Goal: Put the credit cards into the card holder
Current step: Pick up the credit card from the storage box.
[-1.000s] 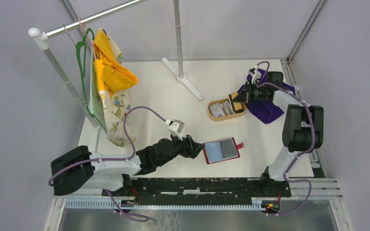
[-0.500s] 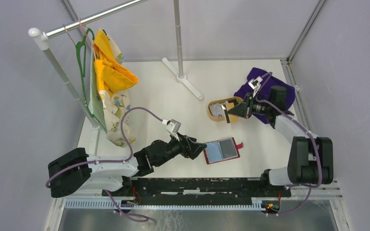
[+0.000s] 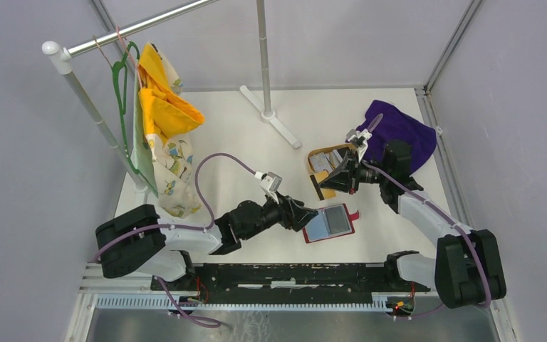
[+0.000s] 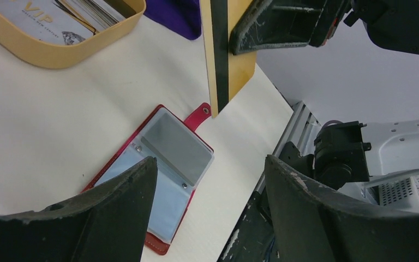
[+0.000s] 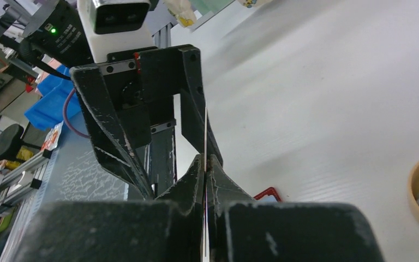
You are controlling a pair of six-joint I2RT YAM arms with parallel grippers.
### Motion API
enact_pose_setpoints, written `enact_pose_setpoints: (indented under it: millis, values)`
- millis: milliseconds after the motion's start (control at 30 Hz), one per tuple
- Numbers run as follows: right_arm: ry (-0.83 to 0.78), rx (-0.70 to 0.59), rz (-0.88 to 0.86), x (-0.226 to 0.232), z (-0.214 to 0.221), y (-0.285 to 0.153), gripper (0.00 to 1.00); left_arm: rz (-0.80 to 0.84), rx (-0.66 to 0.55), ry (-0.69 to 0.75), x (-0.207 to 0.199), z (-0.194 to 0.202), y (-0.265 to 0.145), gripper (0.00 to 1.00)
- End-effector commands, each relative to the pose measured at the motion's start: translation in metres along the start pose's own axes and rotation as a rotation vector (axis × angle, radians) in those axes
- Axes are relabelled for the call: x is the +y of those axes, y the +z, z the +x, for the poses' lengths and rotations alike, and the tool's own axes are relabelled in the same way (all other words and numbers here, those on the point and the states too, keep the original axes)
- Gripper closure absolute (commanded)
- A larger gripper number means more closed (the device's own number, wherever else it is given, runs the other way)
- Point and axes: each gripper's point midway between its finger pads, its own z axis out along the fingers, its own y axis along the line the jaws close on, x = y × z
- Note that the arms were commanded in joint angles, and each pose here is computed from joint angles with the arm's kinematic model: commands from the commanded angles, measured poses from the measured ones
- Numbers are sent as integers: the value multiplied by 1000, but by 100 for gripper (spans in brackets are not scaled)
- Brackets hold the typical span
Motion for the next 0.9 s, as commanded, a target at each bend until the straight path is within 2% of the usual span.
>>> enact_pose_setpoints:
  millis: [0, 200, 300, 367, 467, 567, 633, 733, 867]
  values:
    - [-75, 13, -82, 19, -1, 8, 100, 126, -96, 1, -28, -30, 17, 23]
    - [-85, 40, -136, 30, 6, 15, 100, 156, -111, 2, -34, -38, 28, 31]
    - [-92, 48, -154, 34, 8, 17, 100, 158, -112, 1, -33, -40, 32, 39]
    - [-98, 53, -165, 37, 9, 17, 100, 162, -108, 2, -33, -40, 32, 51]
    - [-105, 61, -173, 38, 10, 18, 100, 170, -98, 4, -33, -38, 32, 81]
    - [-113, 67, -177, 38, 11, 19, 99, 171, -96, 7, -32, -38, 31, 94]
    - [-114, 69, -174, 37, 11, 19, 91, 194, -82, 15, -35, -35, 29, 98]
    - [-133, 74, -173, 36, 11, 19, 72, 211, -70, 32, -37, -31, 25, 98]
    - [-214, 103, -178, 33, 11, 18, 55, 228, -45, 58, -37, -26, 19, 98]
